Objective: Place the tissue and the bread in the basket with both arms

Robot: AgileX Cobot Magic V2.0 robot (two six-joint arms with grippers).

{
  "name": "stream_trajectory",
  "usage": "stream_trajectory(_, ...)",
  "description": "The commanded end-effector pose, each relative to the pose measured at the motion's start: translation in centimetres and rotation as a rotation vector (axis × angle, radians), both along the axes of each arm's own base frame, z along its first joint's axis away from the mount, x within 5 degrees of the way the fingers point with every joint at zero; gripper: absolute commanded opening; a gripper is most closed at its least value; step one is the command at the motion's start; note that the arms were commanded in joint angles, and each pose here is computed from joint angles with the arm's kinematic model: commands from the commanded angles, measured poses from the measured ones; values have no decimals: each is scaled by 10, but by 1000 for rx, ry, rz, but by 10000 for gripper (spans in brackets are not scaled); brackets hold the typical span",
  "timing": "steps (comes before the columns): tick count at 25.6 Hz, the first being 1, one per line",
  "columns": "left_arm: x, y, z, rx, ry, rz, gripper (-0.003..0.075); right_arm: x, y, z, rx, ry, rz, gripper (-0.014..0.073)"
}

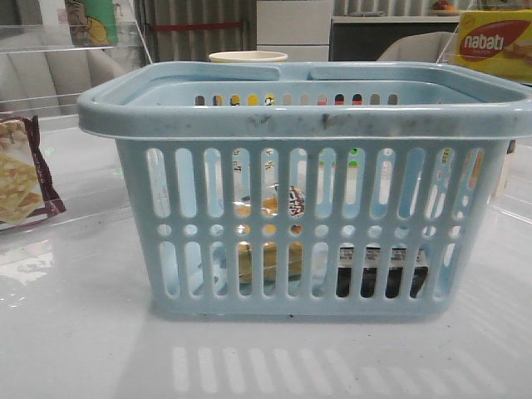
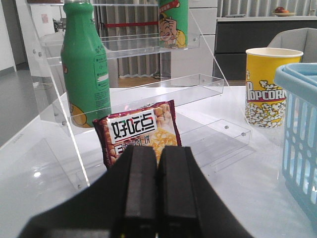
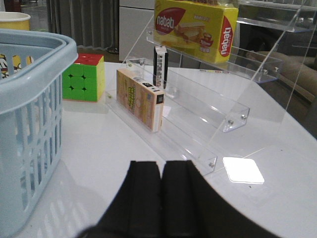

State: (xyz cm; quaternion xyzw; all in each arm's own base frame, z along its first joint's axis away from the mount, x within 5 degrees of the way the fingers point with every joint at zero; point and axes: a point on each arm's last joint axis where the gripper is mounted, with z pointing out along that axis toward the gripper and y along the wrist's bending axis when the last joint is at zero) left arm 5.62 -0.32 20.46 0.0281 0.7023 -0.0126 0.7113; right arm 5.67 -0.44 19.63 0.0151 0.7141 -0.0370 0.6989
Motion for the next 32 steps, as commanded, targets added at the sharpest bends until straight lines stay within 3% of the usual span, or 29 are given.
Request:
stream_trajectory(1,-2,0,9,-19,-111,-7,98,-2,1,13,-13,-152,19,55)
stream_trajectory(13,-2,0,9,-19,-109,-7,98,-3,6,17,21,-206,96,55)
stream_trajectory(32,-2,0,9,-19,-109,-7,98,-3,6,17,22,-206,98,55)
